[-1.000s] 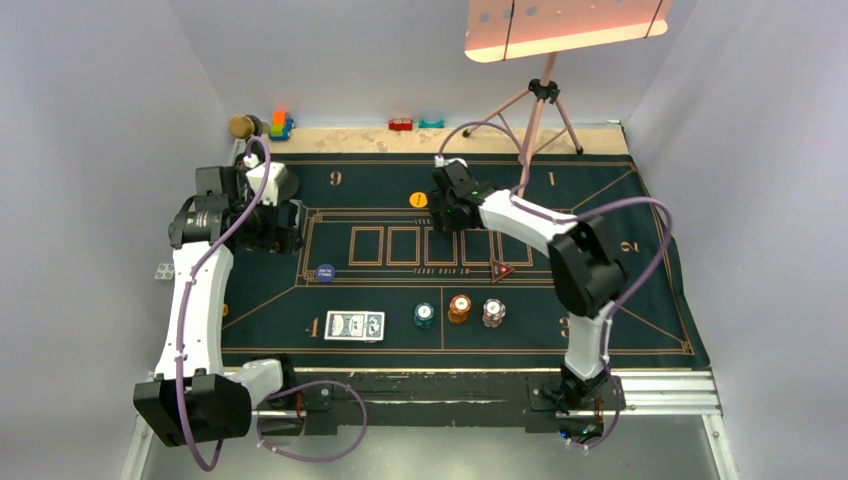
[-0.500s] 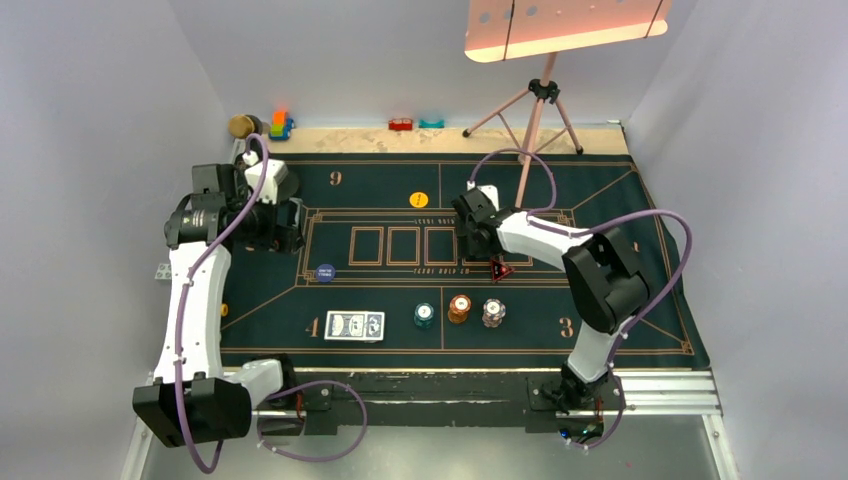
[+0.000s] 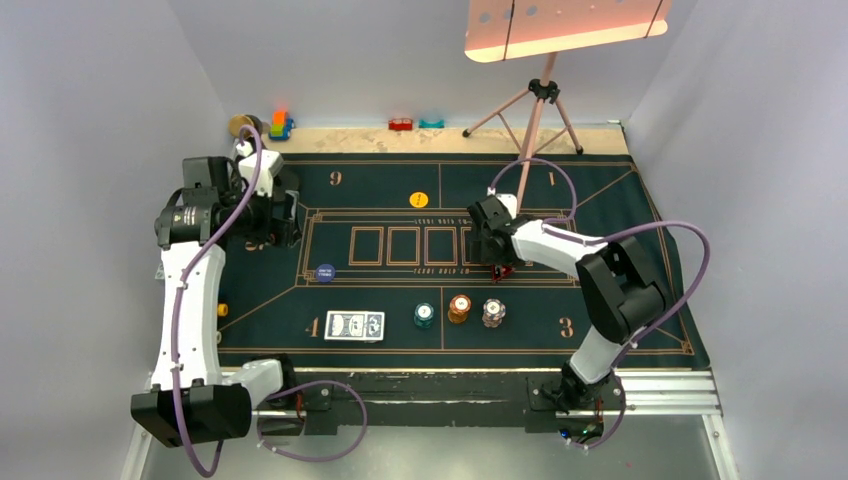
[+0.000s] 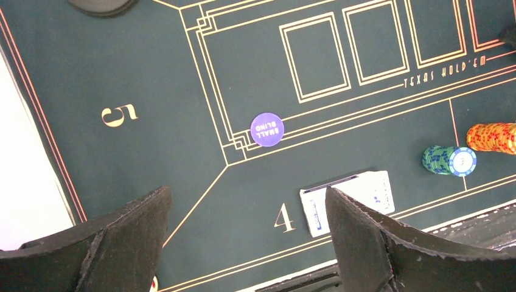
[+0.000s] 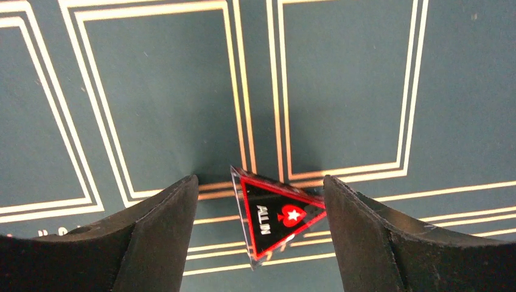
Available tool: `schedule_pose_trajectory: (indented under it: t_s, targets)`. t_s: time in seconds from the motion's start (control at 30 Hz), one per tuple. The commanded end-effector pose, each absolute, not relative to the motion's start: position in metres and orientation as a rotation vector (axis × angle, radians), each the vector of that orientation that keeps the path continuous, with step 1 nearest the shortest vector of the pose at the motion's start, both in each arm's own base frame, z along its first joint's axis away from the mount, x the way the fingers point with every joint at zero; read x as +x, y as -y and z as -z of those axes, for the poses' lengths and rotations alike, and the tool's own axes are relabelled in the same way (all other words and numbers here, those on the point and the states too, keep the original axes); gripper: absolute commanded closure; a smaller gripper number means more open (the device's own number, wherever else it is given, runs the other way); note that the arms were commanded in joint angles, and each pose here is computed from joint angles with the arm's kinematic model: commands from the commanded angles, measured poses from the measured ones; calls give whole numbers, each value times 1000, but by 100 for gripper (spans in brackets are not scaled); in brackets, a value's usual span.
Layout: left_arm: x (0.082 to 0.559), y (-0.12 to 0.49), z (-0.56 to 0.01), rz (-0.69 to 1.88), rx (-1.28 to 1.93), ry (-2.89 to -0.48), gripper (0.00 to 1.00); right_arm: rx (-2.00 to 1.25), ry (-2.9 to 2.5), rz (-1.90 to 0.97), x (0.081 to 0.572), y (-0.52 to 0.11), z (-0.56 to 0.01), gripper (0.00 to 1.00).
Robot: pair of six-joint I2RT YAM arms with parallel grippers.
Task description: Distribute texas hold em gaming equipment
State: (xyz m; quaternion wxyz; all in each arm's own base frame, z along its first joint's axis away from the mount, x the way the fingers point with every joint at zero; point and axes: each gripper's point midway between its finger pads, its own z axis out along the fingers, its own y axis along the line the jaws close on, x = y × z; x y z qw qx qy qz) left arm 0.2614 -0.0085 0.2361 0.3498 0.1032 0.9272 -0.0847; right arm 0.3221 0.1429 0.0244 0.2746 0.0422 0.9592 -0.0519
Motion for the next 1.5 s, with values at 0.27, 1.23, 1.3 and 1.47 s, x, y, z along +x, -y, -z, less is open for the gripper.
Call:
schedule_pose_trajectory:
  t_s: [0.27, 1.23, 1.3, 1.47]
  targets:
    - [262, 11, -258, 213, 338, -2347, 0, 500, -2627, 121, 273, -90, -28, 26]
    - [240, 31, -220, 377, 365, -2419, 40, -338, -2284, -318, 258, -277, -187, 19]
    - [238, 32, -217, 384, 362, -2418, 54, -415, -2280, -395, 241, -297, -180, 19]
    - [235, 32, -215, 376, 358, -2396, 49, -532, -2343, -478, 204, -321, -147, 19]
